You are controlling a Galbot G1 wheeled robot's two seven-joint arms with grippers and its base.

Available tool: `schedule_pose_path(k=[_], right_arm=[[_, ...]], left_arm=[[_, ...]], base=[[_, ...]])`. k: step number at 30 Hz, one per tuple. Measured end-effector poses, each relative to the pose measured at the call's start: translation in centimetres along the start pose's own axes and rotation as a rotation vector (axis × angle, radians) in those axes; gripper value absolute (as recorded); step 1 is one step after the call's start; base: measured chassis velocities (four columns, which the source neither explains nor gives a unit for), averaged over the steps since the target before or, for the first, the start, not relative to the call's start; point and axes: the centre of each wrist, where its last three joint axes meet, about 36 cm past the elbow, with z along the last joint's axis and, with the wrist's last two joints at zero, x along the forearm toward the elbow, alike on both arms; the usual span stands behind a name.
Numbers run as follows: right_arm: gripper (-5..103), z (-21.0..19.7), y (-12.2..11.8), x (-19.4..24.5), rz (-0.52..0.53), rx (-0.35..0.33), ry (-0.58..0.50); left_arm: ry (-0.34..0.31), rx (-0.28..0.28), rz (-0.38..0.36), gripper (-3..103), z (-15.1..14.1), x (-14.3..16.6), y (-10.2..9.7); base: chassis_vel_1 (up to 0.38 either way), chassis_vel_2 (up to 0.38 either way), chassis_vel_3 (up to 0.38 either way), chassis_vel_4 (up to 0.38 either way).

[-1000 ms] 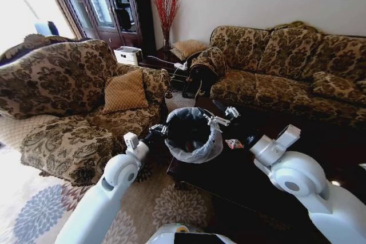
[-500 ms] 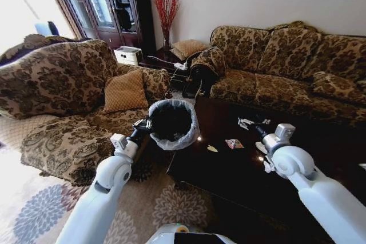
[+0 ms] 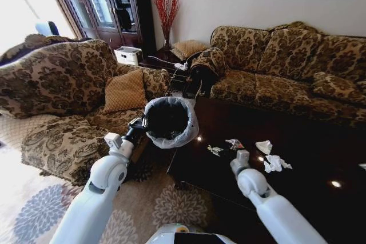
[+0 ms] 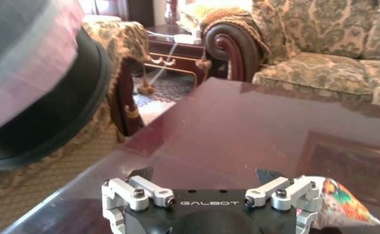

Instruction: Move to the front of the table and place the trash on the table into the trash bin.

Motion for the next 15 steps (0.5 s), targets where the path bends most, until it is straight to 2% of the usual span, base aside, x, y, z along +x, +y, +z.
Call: schedule_pose_path(k=[4, 14, 15], right_arm=[[100, 3.7, 0.4, -2.5, -0.019, -0.004, 0.018], [100, 5.6, -0.3, -4.9, -0.025, 0.019, 0.03], [103, 5.9, -0.7, -5.2, -0.025, 0.018, 0.033]], left_arm=[[0.017, 0.013, 0.018, 3, 0.6, 0.0, -0.5], [0.02, 0.017, 0.028, 3, 0.7, -0.1, -0.5], [0.018, 0.018, 0.028, 3, 0.7, -0.1, -0.5]], base=[[0.0, 0.0, 0.0, 0.0], [0.0, 0.0, 0.0, 0.0], [0.0, 0.0, 0.0, 0.0]])
